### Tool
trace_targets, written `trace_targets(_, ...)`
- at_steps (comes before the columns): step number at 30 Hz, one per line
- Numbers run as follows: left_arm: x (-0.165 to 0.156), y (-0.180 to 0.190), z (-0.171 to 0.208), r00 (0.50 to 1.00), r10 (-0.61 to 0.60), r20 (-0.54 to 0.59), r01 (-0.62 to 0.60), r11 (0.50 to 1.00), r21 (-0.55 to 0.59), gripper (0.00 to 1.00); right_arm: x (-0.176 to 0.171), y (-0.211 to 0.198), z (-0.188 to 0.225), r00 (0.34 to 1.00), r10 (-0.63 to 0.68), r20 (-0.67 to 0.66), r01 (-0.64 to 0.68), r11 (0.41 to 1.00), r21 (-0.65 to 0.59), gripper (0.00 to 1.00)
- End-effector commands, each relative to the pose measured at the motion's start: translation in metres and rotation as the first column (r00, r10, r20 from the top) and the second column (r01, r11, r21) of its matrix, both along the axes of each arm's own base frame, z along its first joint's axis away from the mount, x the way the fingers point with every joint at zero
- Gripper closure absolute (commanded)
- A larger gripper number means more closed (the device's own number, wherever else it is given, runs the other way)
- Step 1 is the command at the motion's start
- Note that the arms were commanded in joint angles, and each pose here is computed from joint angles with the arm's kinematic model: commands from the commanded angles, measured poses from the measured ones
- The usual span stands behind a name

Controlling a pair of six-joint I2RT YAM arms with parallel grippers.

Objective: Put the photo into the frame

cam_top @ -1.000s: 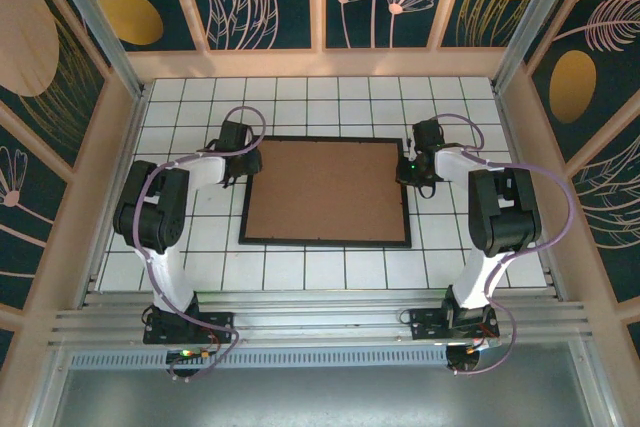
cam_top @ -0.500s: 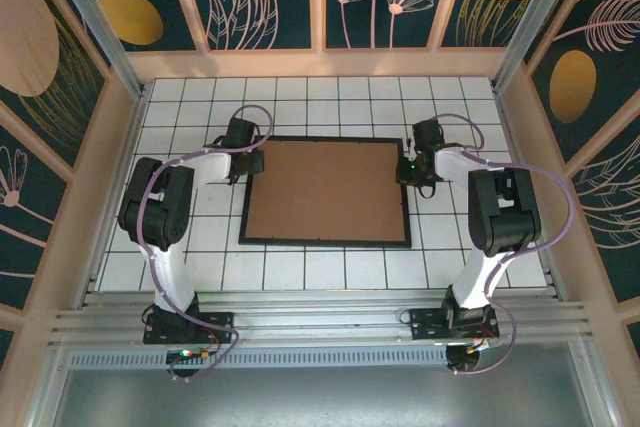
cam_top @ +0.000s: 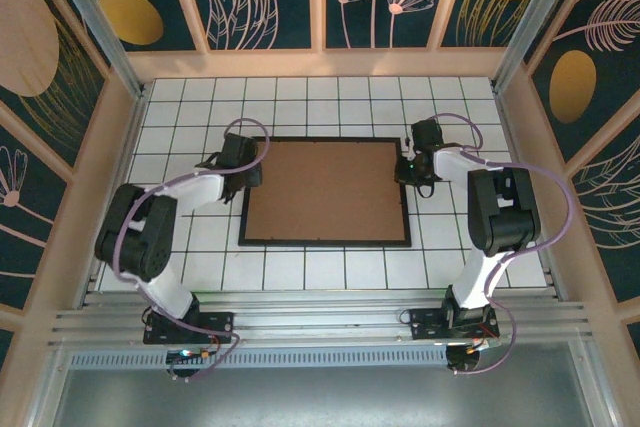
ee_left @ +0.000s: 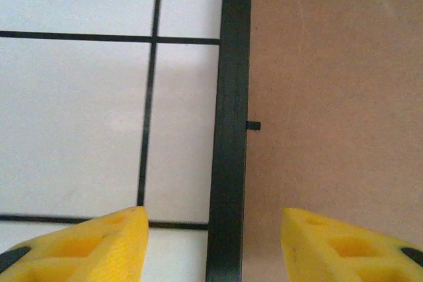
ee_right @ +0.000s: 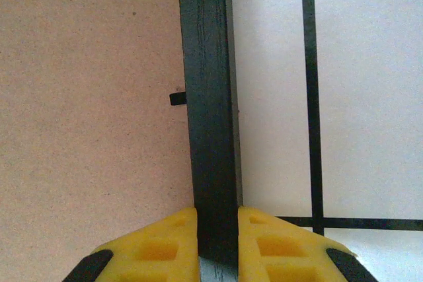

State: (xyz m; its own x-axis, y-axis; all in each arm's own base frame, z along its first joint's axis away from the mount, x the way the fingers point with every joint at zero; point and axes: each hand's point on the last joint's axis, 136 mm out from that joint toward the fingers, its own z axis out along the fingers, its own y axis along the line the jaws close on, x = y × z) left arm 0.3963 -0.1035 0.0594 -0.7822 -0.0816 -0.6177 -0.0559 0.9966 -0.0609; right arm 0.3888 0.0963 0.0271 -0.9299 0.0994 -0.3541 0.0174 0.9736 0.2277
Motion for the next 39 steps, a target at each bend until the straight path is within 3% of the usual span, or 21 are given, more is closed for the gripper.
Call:
trace_targets(1,-0.011,0.0,0.011,0.999,0.027,0.021,-0.025,0.996,-0.09,0.44,-0.012,0.008,-0.017,0.997,0.044,-0.057,-0.045,0.999,-0.012,0.83)
trace_targets(8,-0.064,-0.003,0.007,0.999,0.021,-0.045,-0.03,0.973,-0.227,0.47,-0.011,0.009,-0.015,0.998,0.048,-0.052,-0.048,0.999,-0.012,0.83)
trace_targets(15,-0.1,0.012,-0.009,0.991,0.053,-0.121,-0.076,0.978,-0.195,0.57,-0.011,0.009,-0.015,0.998,0.048,-0.05,-0.049,0.999,-0.009,0.83)
trace_targets(20,-0.109,0.009,-0.02,0.986,0.039,-0.159,-0.073,0.974,-0.214,0.64,-0.011,0.009,-0.014,0.998,0.048,-0.05,-0.048,0.999,-0.007,0.83)
trace_targets(39,-0.103,0.001,-0.033,0.985,0.012,-0.17,-0.052,0.972,-0.231,0.65,-0.011,0.011,-0.016,0.997,0.05,-0.056,-0.05,0.999,-0.004,0.83)
